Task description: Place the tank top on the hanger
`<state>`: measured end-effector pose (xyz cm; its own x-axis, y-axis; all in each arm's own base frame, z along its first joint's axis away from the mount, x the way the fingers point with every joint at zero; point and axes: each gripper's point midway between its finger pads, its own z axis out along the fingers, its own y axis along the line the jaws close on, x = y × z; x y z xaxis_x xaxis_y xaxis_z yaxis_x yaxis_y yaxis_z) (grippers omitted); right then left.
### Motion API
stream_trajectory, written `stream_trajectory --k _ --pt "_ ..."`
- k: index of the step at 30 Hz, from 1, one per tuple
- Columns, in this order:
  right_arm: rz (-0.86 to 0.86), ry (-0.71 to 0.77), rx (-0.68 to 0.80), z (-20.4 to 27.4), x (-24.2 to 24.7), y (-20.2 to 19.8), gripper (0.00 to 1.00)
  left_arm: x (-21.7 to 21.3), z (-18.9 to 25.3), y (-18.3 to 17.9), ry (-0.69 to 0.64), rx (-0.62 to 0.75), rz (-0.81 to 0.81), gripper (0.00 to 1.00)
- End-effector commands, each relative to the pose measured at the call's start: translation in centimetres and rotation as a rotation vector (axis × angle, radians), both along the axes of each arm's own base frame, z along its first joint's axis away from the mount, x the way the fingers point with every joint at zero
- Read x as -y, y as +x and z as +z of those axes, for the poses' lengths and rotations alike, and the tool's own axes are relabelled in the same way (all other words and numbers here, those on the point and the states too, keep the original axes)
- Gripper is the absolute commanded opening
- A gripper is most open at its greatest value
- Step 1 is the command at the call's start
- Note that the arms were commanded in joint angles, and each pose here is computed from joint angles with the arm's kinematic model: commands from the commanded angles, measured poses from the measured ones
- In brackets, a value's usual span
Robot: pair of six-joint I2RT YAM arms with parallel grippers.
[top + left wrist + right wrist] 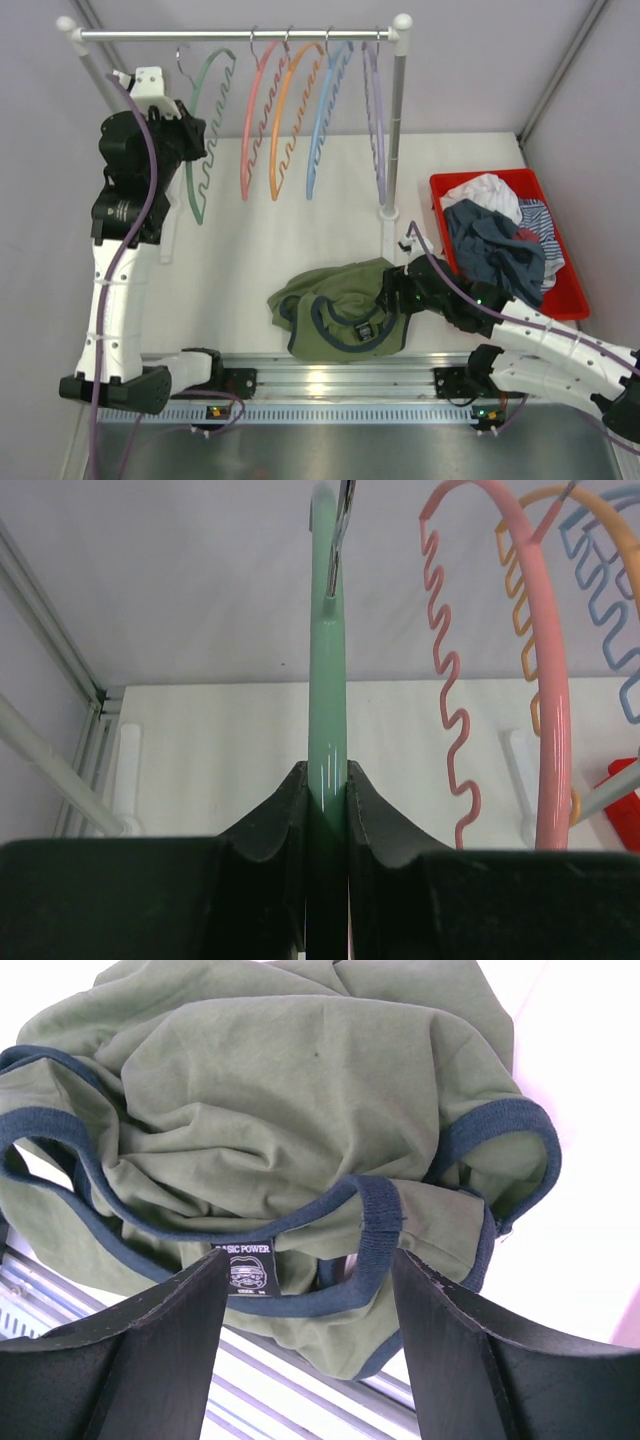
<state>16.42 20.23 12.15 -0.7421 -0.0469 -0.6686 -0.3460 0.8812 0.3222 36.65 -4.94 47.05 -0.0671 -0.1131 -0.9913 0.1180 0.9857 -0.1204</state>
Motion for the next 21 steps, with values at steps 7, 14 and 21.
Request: stream_trajectory --k 7,14,21 --pt "-0.011 -0.003 0.071 2.2 0.1 1.3 0.67 -0.7 -2.2 -5.3 -0.039 -0.007 0.016 0.0" --pt "-0.003 -0.023 0.058 2.0 0.5 0.9 0.66 2.3 -8.9 -11.0 -0.025 -0.144 -0.197 0.0" --pt "-0.012 -0.056 0.032 1.1 1.1 0.6 0.64 5.0 -13.0 -17.6 -0.086 -0.23 -0.39 0.0"
